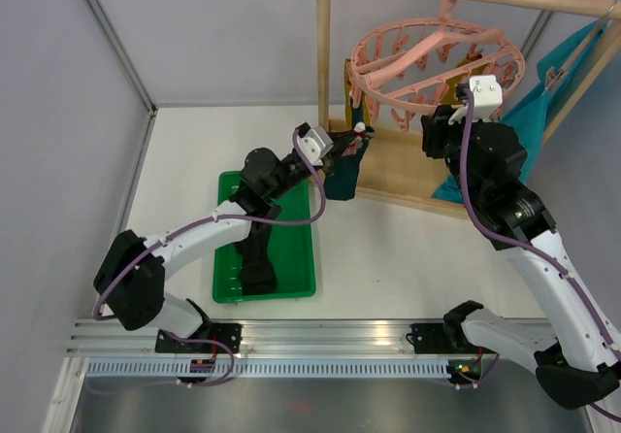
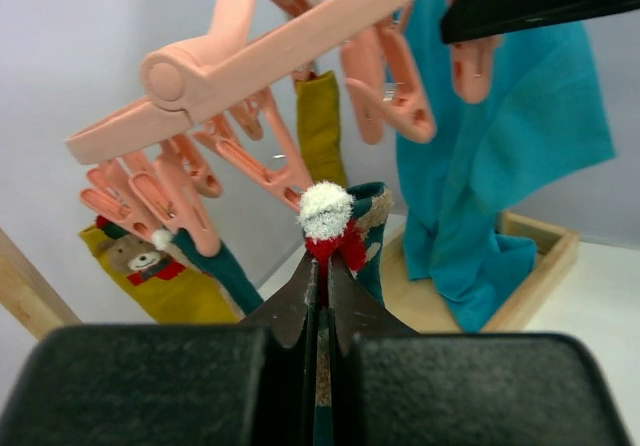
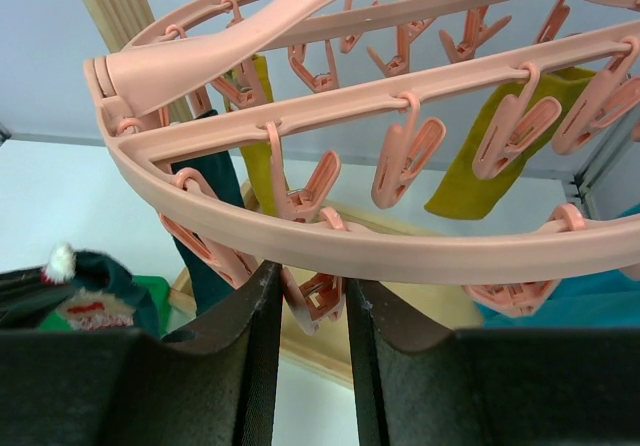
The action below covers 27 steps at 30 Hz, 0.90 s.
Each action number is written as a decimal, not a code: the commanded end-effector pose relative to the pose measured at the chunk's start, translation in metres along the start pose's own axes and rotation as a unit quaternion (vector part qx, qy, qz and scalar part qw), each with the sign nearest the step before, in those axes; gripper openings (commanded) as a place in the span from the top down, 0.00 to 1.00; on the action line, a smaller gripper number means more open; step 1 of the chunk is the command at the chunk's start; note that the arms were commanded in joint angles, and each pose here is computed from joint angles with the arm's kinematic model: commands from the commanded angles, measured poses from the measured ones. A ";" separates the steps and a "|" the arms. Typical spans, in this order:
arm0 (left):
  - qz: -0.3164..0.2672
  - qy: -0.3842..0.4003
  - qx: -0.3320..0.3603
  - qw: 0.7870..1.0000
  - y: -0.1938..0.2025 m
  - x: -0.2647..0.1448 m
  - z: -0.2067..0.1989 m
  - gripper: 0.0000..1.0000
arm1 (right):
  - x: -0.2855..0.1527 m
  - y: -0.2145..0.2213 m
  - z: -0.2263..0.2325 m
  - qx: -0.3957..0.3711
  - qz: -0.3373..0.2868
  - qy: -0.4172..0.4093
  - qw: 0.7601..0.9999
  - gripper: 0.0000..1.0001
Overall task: Clip the socks to the hanger
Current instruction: Open the clamp at the hanger, then clamp the sock onto the hanger.
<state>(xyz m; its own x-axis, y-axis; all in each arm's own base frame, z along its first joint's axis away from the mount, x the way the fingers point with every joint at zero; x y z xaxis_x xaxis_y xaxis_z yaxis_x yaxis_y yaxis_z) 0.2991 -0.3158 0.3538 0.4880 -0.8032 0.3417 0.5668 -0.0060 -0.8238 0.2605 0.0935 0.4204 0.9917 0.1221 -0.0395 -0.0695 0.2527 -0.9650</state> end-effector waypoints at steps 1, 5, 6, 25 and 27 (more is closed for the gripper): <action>-0.057 0.036 -0.007 0.998 -0.036 -0.013 -0.003 0.98 | -0.004 -0.021 0.008 0.027 -0.020 -0.019 0.999 0.94; -0.067 0.102 -0.028 0.992 -0.039 -0.025 -0.029 0.98 | -0.003 -0.021 0.012 0.030 -0.010 -0.029 0.999 0.96; -0.068 0.113 -0.029 0.991 -0.040 -0.025 -0.035 0.98 | -0.002 -0.021 0.013 0.030 -0.009 -0.029 0.999 0.96; -0.079 -0.101 0.042 0.991 -0.001 0.058 -0.066 0.98 | 0.004 -0.018 0.018 0.031 0.014 -0.036 0.999 0.99; -0.081 -0.110 0.050 0.989 0.006 0.062 -0.068 0.98 | 0.004 -0.020 0.018 0.030 0.014 -0.037 0.999 0.99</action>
<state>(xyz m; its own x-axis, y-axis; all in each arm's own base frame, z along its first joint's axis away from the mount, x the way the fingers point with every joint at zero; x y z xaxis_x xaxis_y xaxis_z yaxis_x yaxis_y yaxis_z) 0.2778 -0.4157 0.2924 0.4813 -0.7955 0.3681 0.6005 -0.0067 -0.7996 0.2652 0.1076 0.4215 0.9753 0.1928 -0.1076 -0.1589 0.2744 -0.9484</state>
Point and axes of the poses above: each gripper's point midway between its finger pads, its own x axis out along the fingers, its own z axis along the line the jaws close on, y = z × x, the point moved 6 cm from there along -x, back along the fingers, and after that the axes turned 12 degrees about x, right-handed, at the moved point
